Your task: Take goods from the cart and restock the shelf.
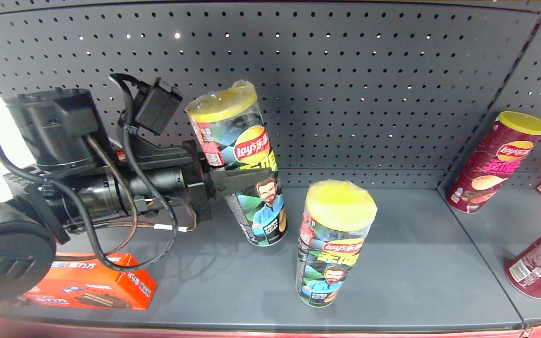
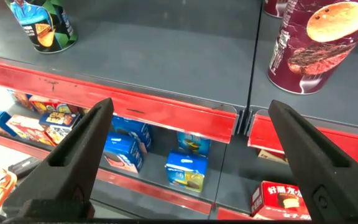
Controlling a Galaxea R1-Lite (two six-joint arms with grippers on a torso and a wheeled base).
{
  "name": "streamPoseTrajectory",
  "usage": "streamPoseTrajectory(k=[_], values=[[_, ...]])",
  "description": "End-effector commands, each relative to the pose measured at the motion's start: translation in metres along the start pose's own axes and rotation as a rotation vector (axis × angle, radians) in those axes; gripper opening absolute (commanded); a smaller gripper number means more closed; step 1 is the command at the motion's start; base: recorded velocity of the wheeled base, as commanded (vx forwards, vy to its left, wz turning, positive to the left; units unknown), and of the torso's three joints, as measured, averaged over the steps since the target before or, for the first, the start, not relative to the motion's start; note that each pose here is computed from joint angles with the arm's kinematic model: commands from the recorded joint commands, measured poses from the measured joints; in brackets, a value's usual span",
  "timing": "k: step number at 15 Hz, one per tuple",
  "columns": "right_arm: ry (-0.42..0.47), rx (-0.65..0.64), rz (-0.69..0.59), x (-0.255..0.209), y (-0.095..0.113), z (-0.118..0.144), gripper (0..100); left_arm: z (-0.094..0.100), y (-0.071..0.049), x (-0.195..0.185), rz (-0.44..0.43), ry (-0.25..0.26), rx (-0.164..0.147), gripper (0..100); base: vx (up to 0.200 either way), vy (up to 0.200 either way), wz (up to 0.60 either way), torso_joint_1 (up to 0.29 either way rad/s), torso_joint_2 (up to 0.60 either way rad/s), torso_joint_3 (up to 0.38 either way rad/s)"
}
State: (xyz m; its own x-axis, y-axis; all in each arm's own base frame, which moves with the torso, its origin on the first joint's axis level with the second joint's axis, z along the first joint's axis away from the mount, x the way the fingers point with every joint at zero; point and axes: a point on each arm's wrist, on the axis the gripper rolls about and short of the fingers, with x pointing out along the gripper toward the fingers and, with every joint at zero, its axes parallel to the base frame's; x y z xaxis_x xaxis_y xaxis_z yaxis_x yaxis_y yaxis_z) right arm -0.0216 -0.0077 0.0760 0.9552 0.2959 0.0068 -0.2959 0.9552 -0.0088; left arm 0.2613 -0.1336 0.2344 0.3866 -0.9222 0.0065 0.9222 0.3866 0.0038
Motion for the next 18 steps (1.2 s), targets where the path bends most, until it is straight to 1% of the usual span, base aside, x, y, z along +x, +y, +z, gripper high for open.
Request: streamPoseTrajectory(k=[1, 2, 3, 4, 5, 6, 7, 8, 10, 11, 12, 14, 15, 16, 17, 18], values=[[0.001, 0.0, 0.0, 0.0, 0.0, 0.0, 100, -0.014, 0.014, 0.016, 0.005, 0.032, -0.029, 0, 0.0, 0.0, 0.0, 0.0, 0.0, 0.0], [0.002, 0.0, 0.0, 0.0, 0.0, 0.0, 100, -0.013, 0.021, 0.026, -0.001, 0.023, -0.019, 0, 0.0, 0.0, 0.0, 0.0, 0.0, 0.0], [0.002, 0.0, 0.0, 0.0, 0.0, 0.0, 100, -0.011, 0.023, 0.03, -0.001, 0.017, -0.009, 0, 0.0, 0.0, 0.0, 0.0, 0.0, 0.0], [0.002, 0.0, 0.0, 0.0, 0.0, 0.0, 100, -0.011, 0.032, 0.039, 0.003, 0.019, 0.031, 0, 0.0, 0.0, 0.0, 0.0, 0.0, 0.0], [0.002, -0.002, 0.0, 0.0, 0.0, 0.0, 100, -0.012, 0.039, 0.043, 0.026, 0.027, 0.042, 0, 0.0, 0.0, 0.0, 0.0, 0.0, 0.0], [0.002, 0.0, 0.0, 0.0, 0.0, 0.0, 100, -0.01, 0.043, 0.045, 0.033, 0.026, 0.057, 0, 0.0, 0.0, 0.0, 0.0, 0.0, 0.0], [0.002, 0.0, 0.0, 0.0, 0.0, 0.0, 100, -0.01, 0.05, 0.054, 0.029, 0.051, 0.09, 0, 0.0, 0.0, 0.0, 0.0, 0.0, 0.0], [0.002, 0.0, 0.0, 0.0, 0.0, 0.0, 100, -0.013, 0.057, 0.061, 0.026, 0.077, 0.141, 0, 0.0, 0.0, 0.0, 0.0, 0.0, 0.0], [0.002, 0.0, 0.0, 0.0, 0.0, 0.0, 100, -0.013, 0.06, 0.066, 0.017, 0.113, 0.162, 0, 0.0, 0.0, 0.0, 0.0, 0.0, 0.0], [0.002, 0.0, 0.0, 0.0, 0.0, 0.0, 100, -0.01, 0.06, 0.07, 0.005, 0.136, 0.158, 0, 0.0, 0.0, 0.0, 0.0, 0.0, 0.0], [0.002, 0.0, 0.0, 0.0, 0.0, 0.0, 100, -0.009, 0.062, 0.073, 0.001, 0.149, 0.152, 0, 0.0, 0.0, 0.0, 0.0, 0.0, 0.0], [0.002, 0.0, 0.0, 0.0, 0.0, 0.0, 100, -0.006, 0.062, 0.077, -0.008, 0.147, 0.155, 0, 0.0, 0.0, 0.0, 0.0, 0.0, 0.0], [0.002, 0.0, 0.0, 0.0, 0.0, 0.0, 100, -0.007, 0.063, 0.077, -0.012, 0.149, 0.152, 0, 0.0, 0.0, 0.0, 0.0, 0.0, 0.0], [0.002, -0.002, 0.0, 0.0, 0.0, 0.0, 100, -0.007, 0.062, 0.077, -0.032, 0.151, 0.143, 0, 0.0, 0.0, 0.0, 0.0, 0.0, 0.0], [0.002, 0.0, 0.0, 0.0, 0.0, 0.0, 100, -0.009, 0.062, 0.076, -0.057, 0.167, 0.124, 0, 0.0, 0.0, 0.0, 0.0, 0.0, 0.0], [0.002, -0.002, 0.0, 0.0, 0.0, 0.0, 100, -0.01, 0.061, 0.076, -0.071, 0.174, 0.114, 0, 0.0, 0.0, 0.0, 0.0, 0.0, 0.0]])
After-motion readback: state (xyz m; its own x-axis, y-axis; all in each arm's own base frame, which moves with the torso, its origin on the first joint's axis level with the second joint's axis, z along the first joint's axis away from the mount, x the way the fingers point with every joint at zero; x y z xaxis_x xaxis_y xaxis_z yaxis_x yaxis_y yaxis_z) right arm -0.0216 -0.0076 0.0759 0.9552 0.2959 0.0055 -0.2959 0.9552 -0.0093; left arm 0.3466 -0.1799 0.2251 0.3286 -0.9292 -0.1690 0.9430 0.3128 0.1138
